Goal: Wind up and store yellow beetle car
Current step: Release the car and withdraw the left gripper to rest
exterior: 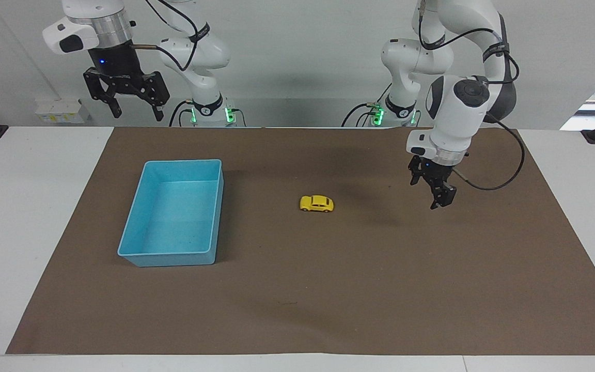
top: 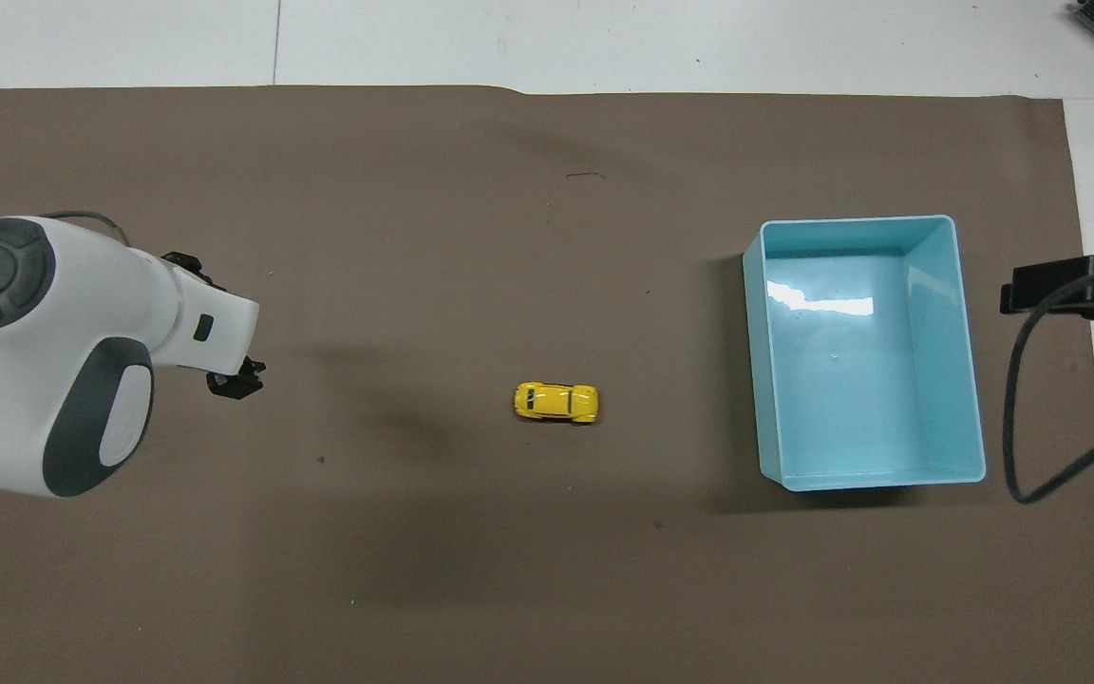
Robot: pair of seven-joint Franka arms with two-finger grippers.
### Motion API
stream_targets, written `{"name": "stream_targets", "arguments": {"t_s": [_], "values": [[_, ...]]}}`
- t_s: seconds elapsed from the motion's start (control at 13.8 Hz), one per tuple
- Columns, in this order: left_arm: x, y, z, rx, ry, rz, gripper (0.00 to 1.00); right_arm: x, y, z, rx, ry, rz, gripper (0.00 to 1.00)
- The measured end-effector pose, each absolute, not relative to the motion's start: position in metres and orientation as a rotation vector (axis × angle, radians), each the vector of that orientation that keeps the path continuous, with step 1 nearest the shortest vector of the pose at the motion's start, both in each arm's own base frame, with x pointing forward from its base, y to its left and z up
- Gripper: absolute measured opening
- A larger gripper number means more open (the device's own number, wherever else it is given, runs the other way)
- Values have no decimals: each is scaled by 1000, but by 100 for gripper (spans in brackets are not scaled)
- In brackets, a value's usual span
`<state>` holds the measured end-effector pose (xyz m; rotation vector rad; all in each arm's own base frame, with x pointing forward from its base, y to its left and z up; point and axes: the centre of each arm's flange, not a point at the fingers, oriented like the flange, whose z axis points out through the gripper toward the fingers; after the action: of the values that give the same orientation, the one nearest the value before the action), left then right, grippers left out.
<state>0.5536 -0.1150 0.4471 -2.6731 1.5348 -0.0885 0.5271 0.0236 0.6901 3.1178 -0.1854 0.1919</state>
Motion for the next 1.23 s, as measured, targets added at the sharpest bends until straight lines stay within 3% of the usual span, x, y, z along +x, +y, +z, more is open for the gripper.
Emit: {"name": "stream_targets", "arguments": {"t_s": [0.58,1.23], "values": [[568,-79,510,-3074,394,-47,100,527,24,690,3118,-186,192,100],[558,-27,609,-3103,182,56,100,515,42,693,3144,-130,128,100]]}}
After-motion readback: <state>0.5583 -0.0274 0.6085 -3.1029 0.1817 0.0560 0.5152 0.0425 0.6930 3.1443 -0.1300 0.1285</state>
